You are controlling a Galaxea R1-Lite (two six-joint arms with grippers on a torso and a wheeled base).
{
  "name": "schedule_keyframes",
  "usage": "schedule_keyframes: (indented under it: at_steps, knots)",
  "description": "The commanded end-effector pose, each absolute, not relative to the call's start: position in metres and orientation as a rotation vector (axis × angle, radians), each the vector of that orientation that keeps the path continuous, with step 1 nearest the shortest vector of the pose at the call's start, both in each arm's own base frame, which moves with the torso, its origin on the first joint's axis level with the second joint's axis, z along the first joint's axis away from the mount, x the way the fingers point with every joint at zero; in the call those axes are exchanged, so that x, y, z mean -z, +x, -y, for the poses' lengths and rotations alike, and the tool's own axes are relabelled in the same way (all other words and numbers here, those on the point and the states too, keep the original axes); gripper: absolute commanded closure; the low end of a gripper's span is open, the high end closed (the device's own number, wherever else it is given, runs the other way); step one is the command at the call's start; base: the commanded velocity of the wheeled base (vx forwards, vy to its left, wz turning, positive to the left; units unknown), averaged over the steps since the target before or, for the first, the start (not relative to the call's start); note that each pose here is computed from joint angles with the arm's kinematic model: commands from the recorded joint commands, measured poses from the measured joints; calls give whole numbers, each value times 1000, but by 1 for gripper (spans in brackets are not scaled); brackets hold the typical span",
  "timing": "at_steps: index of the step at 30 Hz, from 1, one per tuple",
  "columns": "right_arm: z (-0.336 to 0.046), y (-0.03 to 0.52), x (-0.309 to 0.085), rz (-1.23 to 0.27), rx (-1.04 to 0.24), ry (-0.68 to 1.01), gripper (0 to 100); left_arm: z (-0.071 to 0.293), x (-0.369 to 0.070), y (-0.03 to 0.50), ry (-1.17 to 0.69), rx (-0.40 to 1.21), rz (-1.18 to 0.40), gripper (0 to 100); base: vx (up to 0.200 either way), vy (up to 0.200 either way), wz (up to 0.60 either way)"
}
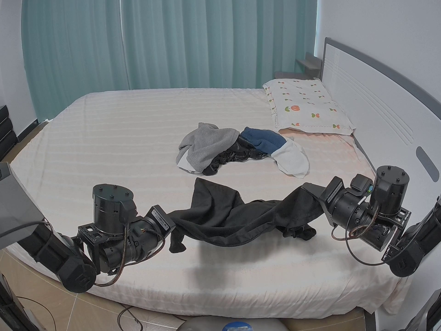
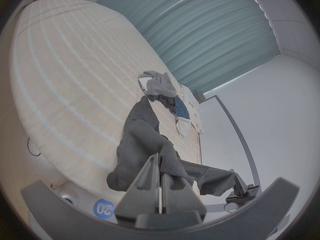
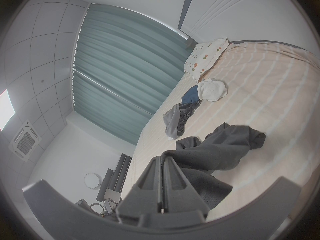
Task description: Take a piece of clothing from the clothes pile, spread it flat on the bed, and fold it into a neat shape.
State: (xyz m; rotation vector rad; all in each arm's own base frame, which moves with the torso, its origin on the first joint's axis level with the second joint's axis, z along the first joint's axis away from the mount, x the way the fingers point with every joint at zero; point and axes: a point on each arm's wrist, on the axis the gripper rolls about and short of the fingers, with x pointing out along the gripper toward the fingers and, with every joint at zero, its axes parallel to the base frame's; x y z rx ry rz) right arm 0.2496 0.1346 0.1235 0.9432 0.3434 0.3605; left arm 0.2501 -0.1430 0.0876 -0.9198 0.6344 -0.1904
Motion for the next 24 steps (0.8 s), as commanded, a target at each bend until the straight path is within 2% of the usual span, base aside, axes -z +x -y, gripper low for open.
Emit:
schedule_keyframes:
  at_steps: [1, 11, 24]
  knots:
    - [-135, 248, -127, -335, -369, 946, 100, 144, -87, 250, -919, 192, -637, 100, 0, 0, 0]
    - [-137, 248, -123, -350, -369, 943, 100, 146, -82, 253, -920, 185, -651, 100, 0, 0, 0]
    - [-138, 250, -121, -338, -349, 911, 100, 144, -90, 254, -946, 184, -623, 100, 0, 200, 0]
